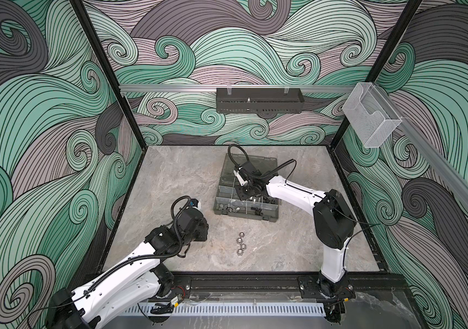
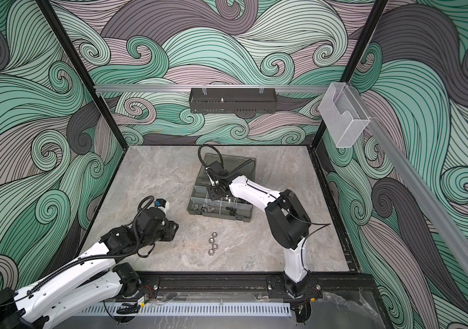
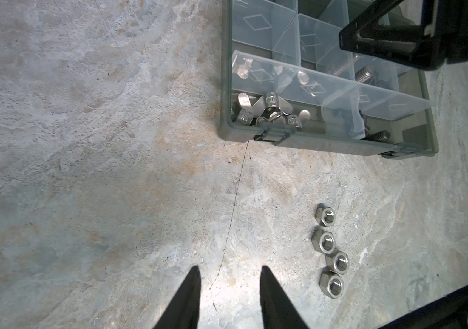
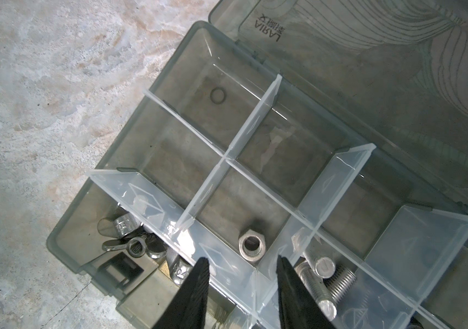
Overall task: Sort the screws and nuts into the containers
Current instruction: 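Carry the silver nut with the right gripper into a box compartment, release, then draw the open right gripper back from the box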
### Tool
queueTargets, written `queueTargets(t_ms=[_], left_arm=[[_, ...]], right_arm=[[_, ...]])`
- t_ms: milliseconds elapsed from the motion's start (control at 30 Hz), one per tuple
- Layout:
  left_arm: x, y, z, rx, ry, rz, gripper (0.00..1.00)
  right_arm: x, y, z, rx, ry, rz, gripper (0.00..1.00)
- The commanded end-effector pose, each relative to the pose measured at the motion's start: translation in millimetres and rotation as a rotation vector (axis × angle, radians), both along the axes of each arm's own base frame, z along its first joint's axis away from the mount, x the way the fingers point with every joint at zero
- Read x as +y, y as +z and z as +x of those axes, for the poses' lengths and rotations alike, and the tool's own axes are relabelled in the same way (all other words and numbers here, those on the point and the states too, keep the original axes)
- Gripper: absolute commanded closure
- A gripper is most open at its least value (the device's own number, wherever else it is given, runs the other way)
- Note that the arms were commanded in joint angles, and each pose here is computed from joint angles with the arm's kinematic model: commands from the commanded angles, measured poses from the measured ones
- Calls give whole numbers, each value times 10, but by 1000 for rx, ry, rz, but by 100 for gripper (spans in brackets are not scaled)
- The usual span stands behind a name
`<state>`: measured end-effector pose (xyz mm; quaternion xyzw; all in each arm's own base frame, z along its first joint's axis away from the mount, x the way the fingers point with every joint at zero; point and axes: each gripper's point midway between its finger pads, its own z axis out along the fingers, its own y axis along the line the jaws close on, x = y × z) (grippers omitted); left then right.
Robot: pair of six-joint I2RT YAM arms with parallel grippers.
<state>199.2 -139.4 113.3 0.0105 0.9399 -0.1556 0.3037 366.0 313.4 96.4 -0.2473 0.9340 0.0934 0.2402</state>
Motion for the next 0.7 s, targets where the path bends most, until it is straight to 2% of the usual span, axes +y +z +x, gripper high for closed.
queueTargets(t_ms=[0, 400, 667], left_arm=[[3, -4, 2, 3, 10, -13, 61], [-53, -54, -27, 34, -11, -25, 61], [-132, -86, -52, 82, -41, -26, 61]], right_arm=[[-35, 199, -30, -17, -12, 33, 59], [-357, 445, -403, -45, -41, 87, 58], [-713, 460, -774, -38, -106, 119, 58]])
